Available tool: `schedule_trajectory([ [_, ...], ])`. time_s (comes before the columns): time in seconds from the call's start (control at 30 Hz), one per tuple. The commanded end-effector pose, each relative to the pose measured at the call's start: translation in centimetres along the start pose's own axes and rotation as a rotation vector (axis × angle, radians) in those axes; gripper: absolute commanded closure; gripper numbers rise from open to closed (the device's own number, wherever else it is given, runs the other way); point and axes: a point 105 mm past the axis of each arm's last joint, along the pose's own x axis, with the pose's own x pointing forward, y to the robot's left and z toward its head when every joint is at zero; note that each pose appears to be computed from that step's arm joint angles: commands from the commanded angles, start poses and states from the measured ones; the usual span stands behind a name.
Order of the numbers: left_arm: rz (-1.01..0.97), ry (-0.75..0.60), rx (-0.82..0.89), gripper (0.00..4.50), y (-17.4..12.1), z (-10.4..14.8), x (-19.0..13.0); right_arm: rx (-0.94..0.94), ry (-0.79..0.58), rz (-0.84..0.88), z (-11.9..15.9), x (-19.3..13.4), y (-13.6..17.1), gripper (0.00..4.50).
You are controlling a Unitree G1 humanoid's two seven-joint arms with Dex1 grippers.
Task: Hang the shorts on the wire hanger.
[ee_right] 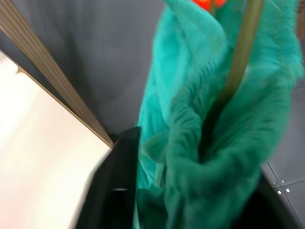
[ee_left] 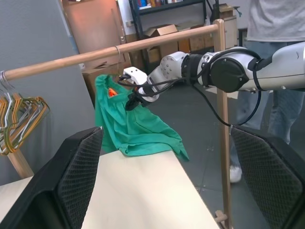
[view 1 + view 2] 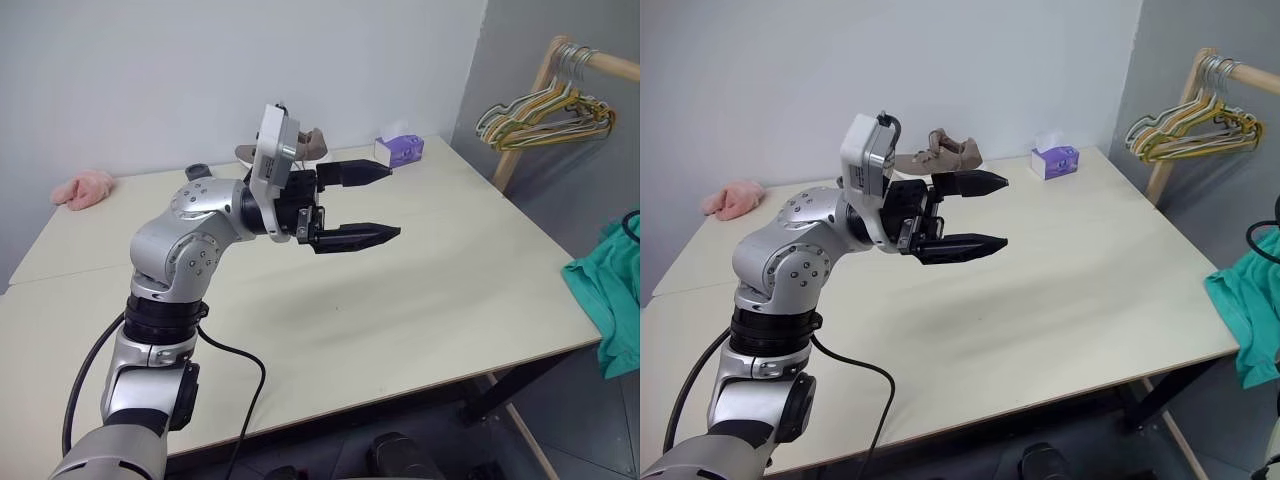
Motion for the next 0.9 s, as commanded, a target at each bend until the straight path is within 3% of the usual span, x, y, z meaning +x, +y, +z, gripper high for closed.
schedule_trajectory([
  [0.03,0.01,-0.007,0.051,0.0,0.0,0.8,-0.3,-0.015,-0.158,-0.021,3.7,-1.2,-0.7,0.95],
  [0.13,0.015,-0.002,0.053,0.0,0.0,0.6,-0.4,-0.083,-0.236,-0.074,4.8,-1.7,-1.3,0.04],
  [0.3,0.027,0.007,0.05,0.0,0.1,0.3,-0.6,-0.207,-0.425,-0.17,7.4,-3.5,-1.5,0.04],
  [0.37,0.051,0.018,0.047,0.0,0.3,0.1,-0.9,-0.313,-0.587,-0.235,9.4,-5.4,-0.9,0.04],
  [0.53,0.154,0.07,0.053,0.0,1.2,-1.0,-2.2,-0.457,-0.936,-0.196,11.3,-9.7,4.2,0.04],
  [0.63,0.261,0.118,0.059,0.0,1.9,-2.1,-3.5,-0.542,-1.084,-0.103,10.7,-11.8,8.2,0.04],
  [0.73,0.337,0.148,0.05,0.0,1.9,-3.0,-4.9,-0.514,-1.087,-0.066,9.5,-11.7,9.5,0.04],
  [0.9,0.605,0.219,0.06,0.0,3.1,-4.6,-8.3,-0.653,-1.191,0.382,4.5,-13.7,18.0,0.04],
])
